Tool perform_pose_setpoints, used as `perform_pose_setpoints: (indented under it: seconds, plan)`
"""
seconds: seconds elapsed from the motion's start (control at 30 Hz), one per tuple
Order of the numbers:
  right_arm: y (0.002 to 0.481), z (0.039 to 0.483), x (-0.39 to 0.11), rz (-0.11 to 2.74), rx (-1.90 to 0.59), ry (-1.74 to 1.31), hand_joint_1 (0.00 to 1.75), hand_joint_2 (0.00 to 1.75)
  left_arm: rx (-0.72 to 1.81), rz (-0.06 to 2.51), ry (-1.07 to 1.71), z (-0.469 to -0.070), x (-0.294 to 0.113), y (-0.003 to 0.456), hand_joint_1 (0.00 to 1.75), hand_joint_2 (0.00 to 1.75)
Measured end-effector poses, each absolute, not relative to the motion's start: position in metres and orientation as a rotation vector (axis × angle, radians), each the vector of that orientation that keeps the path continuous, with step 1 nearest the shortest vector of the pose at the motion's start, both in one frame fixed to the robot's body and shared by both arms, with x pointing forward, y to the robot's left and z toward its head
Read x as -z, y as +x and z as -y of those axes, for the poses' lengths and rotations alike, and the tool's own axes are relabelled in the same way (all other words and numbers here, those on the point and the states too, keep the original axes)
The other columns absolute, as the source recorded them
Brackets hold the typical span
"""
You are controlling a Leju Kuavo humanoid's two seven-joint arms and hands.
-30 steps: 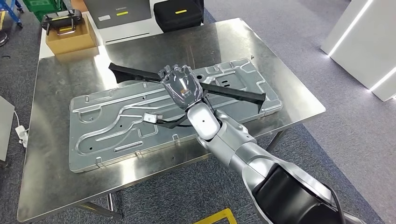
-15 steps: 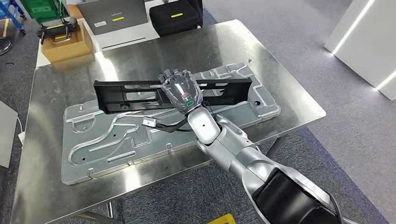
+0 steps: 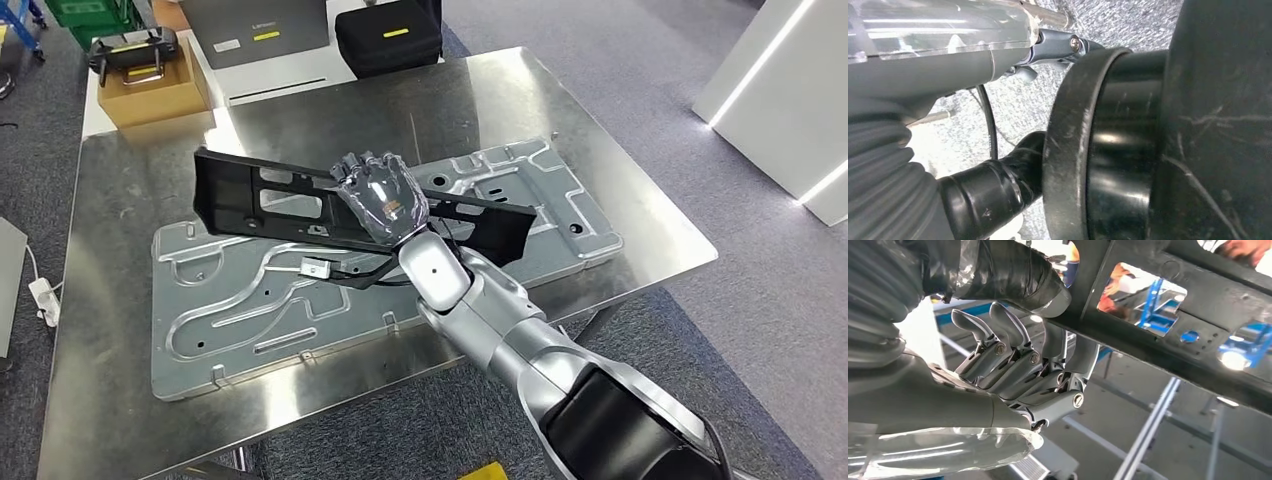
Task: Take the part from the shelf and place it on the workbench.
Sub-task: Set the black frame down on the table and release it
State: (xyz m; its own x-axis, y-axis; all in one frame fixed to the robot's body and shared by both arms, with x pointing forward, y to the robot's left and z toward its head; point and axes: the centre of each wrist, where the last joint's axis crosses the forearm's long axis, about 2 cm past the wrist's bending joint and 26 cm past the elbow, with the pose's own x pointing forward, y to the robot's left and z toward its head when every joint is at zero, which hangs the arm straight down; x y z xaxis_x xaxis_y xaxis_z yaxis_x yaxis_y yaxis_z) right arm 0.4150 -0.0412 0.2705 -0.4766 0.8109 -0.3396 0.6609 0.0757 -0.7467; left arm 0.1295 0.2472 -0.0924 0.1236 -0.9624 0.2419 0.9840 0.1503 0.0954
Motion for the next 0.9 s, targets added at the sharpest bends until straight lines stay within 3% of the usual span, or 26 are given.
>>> perform_pose_setpoints:
  seconds: [0.17,0.3,0.8,0.9]
  plan:
    - [0.417,0.041,-0.270,2.127,-1.497,-1.466,1.75,1.75,1.431,0.292,-0.089,-0.248,0.092,0.132,0.00,1.75]
    - [0.421,0.041,-0.268,1.998,-1.659,-1.363,0.00,0.00,1.437,0.297,-0.086,-0.249,0.091,0.134,0.00,1.75]
    - [0.428,0.043,-0.272,1.795,-1.785,-1.183,0.00,0.00,1.420,0.289,-0.096,-0.256,0.091,0.135,0.00,1.75]
    - [0.429,0.043,-0.273,1.788,-1.781,-1.182,0.00,0.00,1.419,0.290,-0.097,-0.256,0.091,0.136,0.00,0.44]
